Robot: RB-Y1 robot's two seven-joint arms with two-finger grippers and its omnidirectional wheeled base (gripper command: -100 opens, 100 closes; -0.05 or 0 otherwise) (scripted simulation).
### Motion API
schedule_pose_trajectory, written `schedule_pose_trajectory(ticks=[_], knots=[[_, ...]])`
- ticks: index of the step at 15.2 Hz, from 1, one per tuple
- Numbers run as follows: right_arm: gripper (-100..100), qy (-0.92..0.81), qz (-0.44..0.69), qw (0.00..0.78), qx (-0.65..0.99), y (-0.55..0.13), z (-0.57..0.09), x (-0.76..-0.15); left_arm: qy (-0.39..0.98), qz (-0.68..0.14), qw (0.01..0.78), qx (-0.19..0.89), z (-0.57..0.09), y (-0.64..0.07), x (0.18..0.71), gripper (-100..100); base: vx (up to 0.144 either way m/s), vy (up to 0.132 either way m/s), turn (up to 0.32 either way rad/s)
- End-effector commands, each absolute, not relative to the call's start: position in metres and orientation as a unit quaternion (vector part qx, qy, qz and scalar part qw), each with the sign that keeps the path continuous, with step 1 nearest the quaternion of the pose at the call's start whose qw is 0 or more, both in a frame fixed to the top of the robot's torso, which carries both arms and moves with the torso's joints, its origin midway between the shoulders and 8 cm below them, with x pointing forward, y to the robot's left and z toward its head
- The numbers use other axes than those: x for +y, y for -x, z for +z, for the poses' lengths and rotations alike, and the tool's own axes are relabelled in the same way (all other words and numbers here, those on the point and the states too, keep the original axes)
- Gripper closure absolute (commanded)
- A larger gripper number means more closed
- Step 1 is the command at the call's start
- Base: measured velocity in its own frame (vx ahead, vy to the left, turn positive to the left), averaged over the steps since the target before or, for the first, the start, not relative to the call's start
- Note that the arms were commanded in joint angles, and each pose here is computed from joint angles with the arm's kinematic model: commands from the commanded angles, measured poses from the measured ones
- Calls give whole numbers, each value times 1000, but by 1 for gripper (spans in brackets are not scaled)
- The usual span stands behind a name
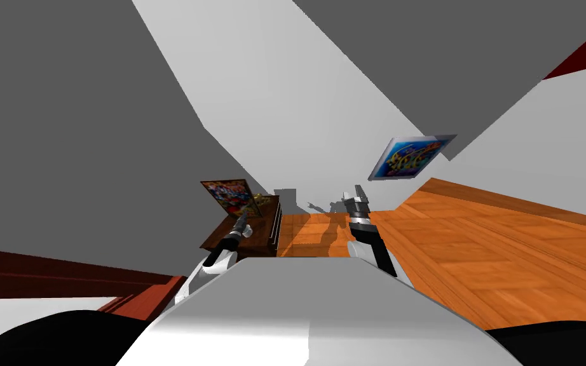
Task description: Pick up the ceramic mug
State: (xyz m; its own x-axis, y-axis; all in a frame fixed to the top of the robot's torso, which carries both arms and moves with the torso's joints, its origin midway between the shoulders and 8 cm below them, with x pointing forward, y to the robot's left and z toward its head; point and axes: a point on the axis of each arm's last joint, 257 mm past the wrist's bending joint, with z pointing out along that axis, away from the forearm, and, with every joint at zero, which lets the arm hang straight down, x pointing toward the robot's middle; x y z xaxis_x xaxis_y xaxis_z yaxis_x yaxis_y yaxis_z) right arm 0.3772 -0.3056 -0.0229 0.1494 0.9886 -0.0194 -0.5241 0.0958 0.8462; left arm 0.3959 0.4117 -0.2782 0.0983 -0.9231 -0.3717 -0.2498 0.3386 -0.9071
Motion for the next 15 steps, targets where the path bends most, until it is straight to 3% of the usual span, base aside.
schedule_pose_trajectory(ticks=[1,9,15], knots=[[0,-361,567,667,322,-377,-23,-306,509,-270,535,618,-307,-385,432,-100,-8,20,-225],[0,-361,567,667,322,-377,-23,-306,546,-212,488,647,-357,-359,468,-100,-9,29,-169],[0,-361,567,667,322,-377,-23,-306,595,-137,415,674,-417,-309,515,-100,-10,44,-254]])
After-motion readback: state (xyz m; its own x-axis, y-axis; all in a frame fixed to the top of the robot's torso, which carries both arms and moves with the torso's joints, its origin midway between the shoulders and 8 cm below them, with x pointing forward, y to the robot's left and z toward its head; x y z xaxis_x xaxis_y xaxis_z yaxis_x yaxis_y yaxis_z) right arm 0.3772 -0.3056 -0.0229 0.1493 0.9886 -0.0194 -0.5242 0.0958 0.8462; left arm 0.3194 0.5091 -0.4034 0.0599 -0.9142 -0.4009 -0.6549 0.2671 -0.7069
